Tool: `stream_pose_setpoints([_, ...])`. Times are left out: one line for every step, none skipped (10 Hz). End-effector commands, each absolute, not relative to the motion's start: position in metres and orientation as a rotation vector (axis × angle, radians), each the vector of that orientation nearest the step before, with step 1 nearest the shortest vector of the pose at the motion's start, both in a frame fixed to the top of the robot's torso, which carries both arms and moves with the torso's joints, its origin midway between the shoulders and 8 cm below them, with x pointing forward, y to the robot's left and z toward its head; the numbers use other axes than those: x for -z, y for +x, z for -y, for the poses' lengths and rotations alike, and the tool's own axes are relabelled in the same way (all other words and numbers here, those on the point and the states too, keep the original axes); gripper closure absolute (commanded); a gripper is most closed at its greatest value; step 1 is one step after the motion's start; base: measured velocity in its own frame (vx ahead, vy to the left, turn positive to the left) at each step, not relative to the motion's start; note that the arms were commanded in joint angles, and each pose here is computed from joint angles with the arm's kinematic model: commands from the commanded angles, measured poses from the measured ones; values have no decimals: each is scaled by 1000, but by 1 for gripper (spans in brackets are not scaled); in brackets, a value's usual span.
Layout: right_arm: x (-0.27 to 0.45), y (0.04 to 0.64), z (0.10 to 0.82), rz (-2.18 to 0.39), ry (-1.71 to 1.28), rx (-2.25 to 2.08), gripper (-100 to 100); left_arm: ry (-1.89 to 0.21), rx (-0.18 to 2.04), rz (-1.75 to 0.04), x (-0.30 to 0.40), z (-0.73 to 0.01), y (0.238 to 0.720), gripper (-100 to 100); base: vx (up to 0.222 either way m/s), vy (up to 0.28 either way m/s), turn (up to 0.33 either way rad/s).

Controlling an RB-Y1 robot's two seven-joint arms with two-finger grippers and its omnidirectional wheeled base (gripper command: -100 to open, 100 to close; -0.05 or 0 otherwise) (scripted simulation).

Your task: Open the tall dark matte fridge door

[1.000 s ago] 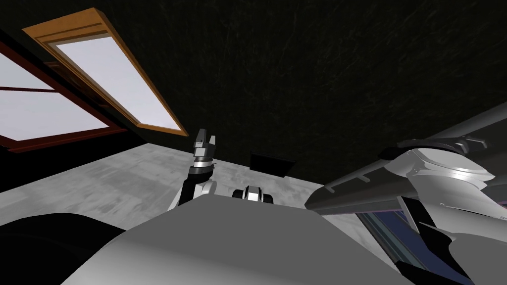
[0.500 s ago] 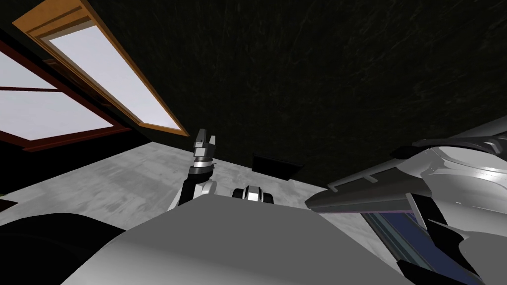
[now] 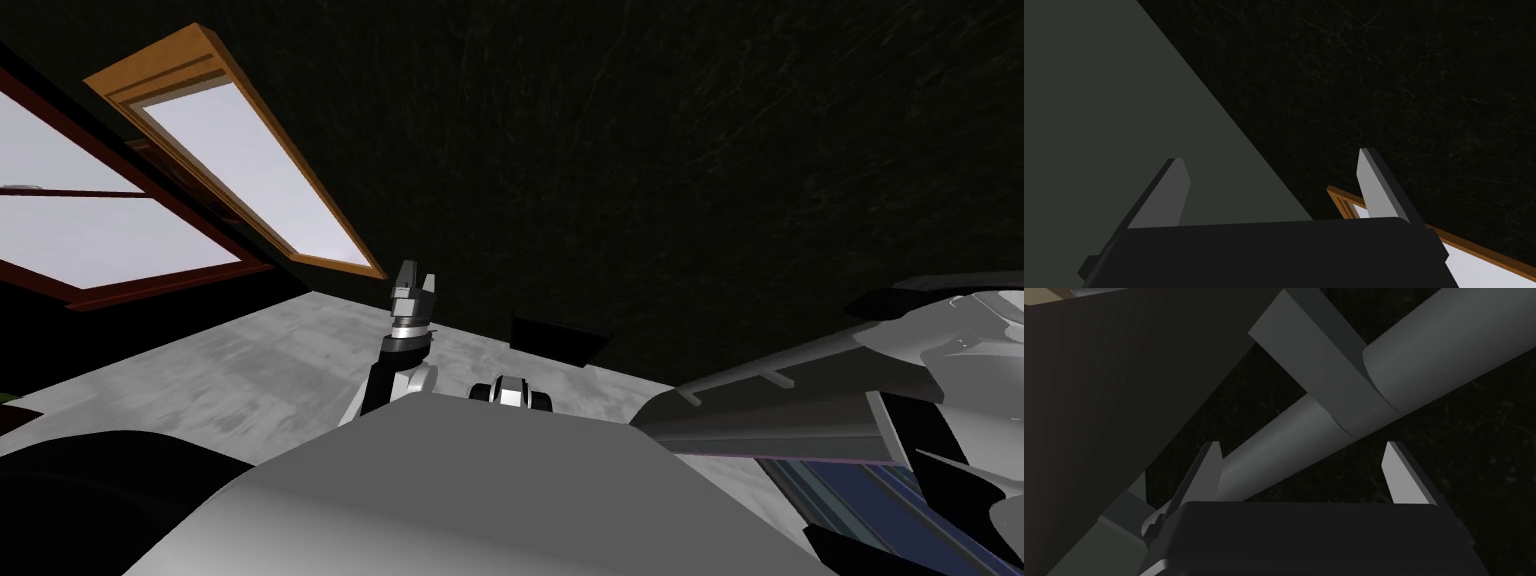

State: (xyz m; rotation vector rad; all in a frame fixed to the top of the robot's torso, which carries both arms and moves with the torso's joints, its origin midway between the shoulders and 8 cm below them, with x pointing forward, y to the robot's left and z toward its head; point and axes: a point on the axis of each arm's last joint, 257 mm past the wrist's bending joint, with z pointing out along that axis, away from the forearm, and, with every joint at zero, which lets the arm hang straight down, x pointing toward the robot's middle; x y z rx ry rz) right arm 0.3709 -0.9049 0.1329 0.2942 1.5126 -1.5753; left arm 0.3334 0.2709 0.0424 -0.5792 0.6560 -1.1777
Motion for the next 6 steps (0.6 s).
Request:
stream_pose_setpoints([-147, 364, 909, -1505, 293, 1582, -100, -579, 1178, -656, -42, -271, 333, 0, 17, 36, 13])
stream_pose_setpoints([-147, 364, 909, -1505, 293, 1582, -100, -579, 1178, -656, -42, -271, 333, 0, 17, 9, 8])
stream_pose_setpoints([-147, 364, 910, -1506, 296, 1579, -100, -579, 1178, -656, -42, -271, 333, 0, 7, 1, 4])
stream_pose_setpoints([-147, 364, 910, -1506, 294, 1581, 0, -579, 1178, -656, -42, -271, 333, 0, 0, 0, 0])
stream_pose_setpoints([-147, 364, 910, -1506, 294, 1581, 0, -579, 1178, -656, -42, -271, 333, 0, 0, 0, 0])
stream_pose_setpoints([-147, 364, 910, -1506, 294, 1581, 0, -579, 1178, -656, -42, -271, 333, 0, 0, 0, 0])
